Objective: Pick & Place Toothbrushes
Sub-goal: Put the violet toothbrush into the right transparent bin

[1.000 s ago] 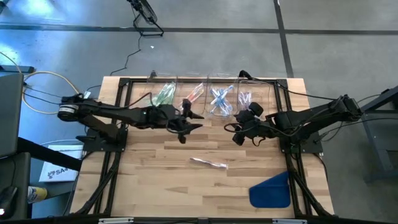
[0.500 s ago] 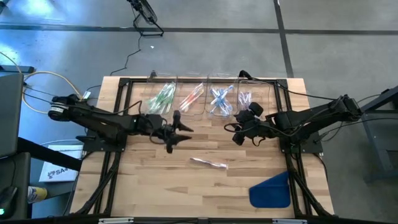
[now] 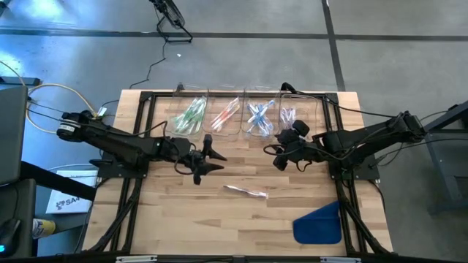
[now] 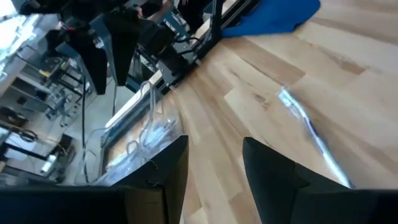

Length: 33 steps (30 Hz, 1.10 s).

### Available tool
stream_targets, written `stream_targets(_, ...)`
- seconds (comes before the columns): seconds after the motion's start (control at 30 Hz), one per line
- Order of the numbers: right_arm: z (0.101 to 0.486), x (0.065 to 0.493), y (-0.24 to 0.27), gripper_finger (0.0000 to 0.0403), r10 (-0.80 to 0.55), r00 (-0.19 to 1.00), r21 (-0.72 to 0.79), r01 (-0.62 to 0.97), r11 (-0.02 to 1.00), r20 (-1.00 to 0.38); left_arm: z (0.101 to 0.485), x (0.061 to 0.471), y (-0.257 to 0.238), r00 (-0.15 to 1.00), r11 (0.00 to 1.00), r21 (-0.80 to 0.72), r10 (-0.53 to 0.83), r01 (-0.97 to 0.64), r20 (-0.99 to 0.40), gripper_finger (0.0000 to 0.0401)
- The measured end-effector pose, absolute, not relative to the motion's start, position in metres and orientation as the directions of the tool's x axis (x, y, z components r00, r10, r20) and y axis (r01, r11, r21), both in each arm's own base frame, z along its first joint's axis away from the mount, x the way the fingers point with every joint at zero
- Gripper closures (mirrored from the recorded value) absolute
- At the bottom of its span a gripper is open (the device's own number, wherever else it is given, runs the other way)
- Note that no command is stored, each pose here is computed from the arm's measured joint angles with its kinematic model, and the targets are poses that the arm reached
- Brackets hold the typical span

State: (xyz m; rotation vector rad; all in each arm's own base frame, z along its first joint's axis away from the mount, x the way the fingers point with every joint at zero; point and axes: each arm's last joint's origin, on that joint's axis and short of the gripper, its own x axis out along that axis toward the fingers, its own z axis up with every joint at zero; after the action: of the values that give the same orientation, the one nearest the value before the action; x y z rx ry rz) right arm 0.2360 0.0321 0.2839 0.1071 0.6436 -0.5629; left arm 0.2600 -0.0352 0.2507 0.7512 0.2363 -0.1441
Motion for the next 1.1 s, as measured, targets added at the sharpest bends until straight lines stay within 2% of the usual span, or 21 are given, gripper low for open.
stream_targets(0.1,0.284,0.236,0.032,0.0220,-0.463,0.656,-0.076,0.528,0.846,-0.595,0.251,0.260,-0.035,0.964,0.753,0.625,-0.045,0.206,-0.263,0.0253)
stream_targets(0.33,0.284,0.236,0.032,0.0220,-0.460,0.657,-0.074,0.526,0.847,-0.597,0.250,0.260,-0.035,0.962,0.754,0.621,-0.054,0.214,-0.266,0.0253)
stream_targets(0.5,0.283,0.236,0.033,0.0220,-0.428,0.665,-0.054,0.505,0.861,-0.612,0.245,0.258,-0.037,0.938,0.744,0.594,-0.126,0.306,-0.324,0.0253)
stream_targets(0.7,0.283,0.238,0.036,0.0220,-0.338,0.689,0.002,0.442,0.897,-0.641,0.232,0.257,-0.037,0.895,0.736,0.565,-0.125,0.373,-0.429,0.0253)
stream_targets(1.1,0.287,0.241,0.037,0.0220,-0.309,0.726,0.023,0.408,0.913,-0.614,0.216,0.270,-0.043,0.876,0.770,0.496,-0.166,0.402,-0.453,0.0253)
